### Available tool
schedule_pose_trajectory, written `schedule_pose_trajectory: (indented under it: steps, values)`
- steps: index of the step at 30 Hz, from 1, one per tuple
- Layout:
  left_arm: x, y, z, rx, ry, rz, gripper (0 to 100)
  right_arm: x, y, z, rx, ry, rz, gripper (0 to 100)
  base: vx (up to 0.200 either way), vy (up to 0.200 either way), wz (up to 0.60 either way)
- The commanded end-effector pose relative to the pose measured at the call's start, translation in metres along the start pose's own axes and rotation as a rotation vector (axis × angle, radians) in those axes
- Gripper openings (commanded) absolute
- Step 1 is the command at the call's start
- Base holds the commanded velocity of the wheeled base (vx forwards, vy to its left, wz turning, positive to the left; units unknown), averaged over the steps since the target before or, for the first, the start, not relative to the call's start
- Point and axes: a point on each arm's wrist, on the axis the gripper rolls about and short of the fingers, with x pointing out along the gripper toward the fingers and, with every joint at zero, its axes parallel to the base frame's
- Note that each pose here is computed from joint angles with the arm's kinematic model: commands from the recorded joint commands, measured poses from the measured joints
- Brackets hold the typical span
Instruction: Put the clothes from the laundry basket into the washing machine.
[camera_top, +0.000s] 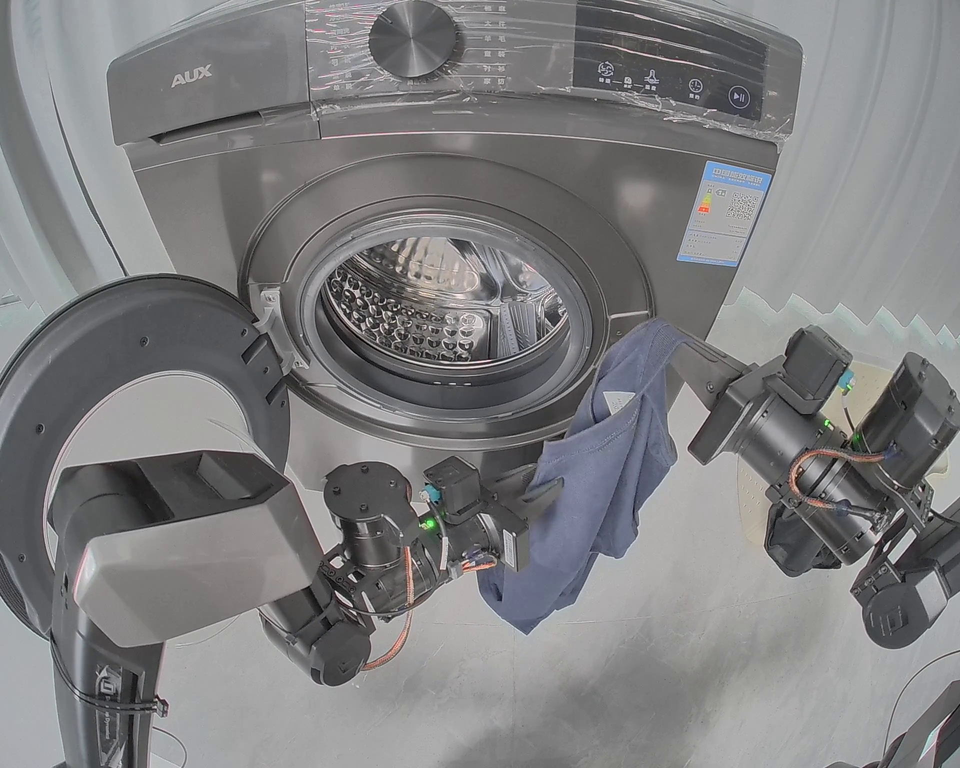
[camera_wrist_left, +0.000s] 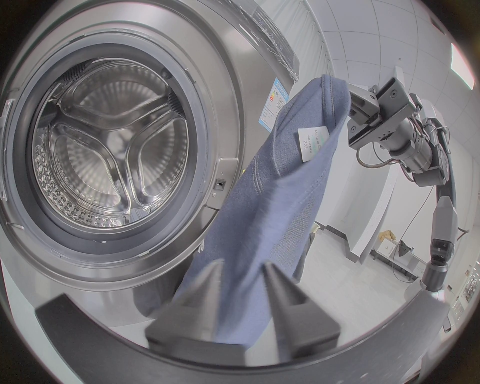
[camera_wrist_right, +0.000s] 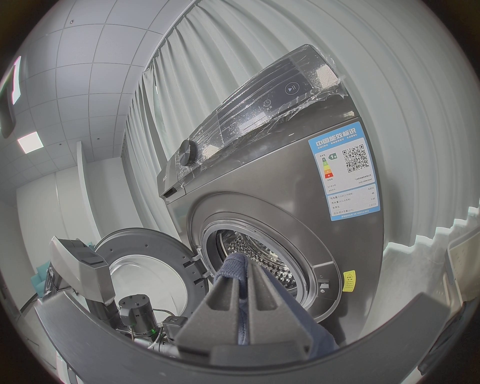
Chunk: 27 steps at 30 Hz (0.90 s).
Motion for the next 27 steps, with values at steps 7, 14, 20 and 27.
schedule_pose_trajectory:
  steps: [7, 14, 20, 27]
  values:
    - [-0.015, 0.002, 0.029, -0.023, -0.046, 0.029, 0, -0.001, -0.001, -0.001, -0.001, 0.005, -0.003, 0, 0.0, 0.0, 0.0]
    - [-0.056, 0.009, 0.063, -0.015, -0.068, 0.087, 0, -0.003, 0.0, -0.004, 0.001, 0.022, -0.003, 0, 0.0, 0.0, 0.0]
    - [-0.095, 0.008, 0.09, -0.005, -0.099, 0.158, 0, -0.004, 0.0, -0.004, 0.002, 0.021, 0.002, 0, 0.0, 0.0, 0.0]
    - [-0.127, 0.012, 0.118, 0.013, -0.166, 0.215, 0, -0.004, 0.012, -0.007, 0.014, 0.032, 0.041, 0, 0.0, 0.0, 0.0]
